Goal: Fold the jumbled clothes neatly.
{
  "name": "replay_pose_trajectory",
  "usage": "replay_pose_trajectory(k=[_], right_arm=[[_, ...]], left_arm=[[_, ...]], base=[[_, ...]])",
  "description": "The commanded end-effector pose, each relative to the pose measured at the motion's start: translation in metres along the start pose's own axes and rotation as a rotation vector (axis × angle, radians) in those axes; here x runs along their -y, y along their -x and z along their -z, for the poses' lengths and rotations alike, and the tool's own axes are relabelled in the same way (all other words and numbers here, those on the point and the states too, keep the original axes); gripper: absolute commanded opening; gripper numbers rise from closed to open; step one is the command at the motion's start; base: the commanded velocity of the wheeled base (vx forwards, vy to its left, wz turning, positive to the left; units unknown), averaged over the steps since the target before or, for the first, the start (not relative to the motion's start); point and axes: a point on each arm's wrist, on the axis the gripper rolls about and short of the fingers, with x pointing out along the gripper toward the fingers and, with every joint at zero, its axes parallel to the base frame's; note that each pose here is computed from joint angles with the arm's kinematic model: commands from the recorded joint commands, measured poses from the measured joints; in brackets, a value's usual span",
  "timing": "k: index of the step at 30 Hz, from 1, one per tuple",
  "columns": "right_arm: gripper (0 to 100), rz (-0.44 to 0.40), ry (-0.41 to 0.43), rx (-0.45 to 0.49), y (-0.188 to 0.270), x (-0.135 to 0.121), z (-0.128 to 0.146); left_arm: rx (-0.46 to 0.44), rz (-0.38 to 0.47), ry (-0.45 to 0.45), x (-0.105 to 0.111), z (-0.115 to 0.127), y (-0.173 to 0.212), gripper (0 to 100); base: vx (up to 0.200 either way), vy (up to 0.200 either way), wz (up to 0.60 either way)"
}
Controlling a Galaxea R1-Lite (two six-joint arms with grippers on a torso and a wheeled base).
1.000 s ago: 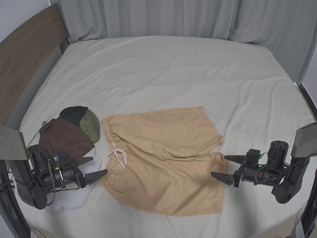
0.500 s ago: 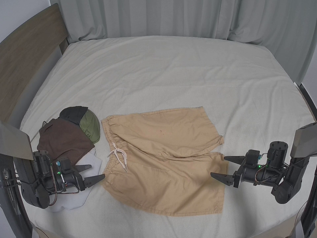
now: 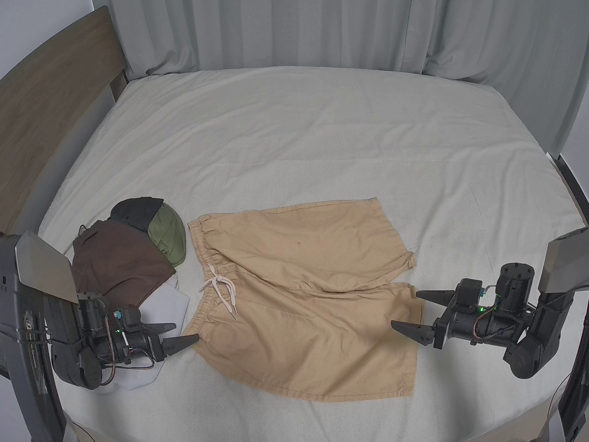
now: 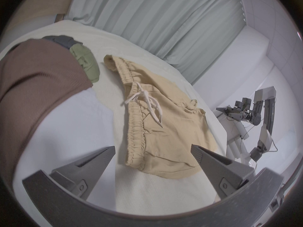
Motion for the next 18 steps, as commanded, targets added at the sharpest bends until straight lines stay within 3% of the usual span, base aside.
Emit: replay_pose_trajectory(k=[1,7,18], right_arm=[[100,-0.001,-0.001,-0.004,0.000,0.000,0.001],[100,0.000,-0.002,-0.006,-0.001,0.001,0.002],[100,0.005,-0.001,-0.004,0.000,0.002,0.002]], left_arm=[[-0.024,-0.001,0.055,-0.005,0.009,-0.006,100],[-0.019,-0.011,0.176,-0.004,0.007,-0.010,100],[-0.017,-0.088,0.269,-0.001,0.009,-0.032,100]], base=[[0.000,0.000,0.00],[0.000,0.000,0.00],[0.000,0.000,0.00]])
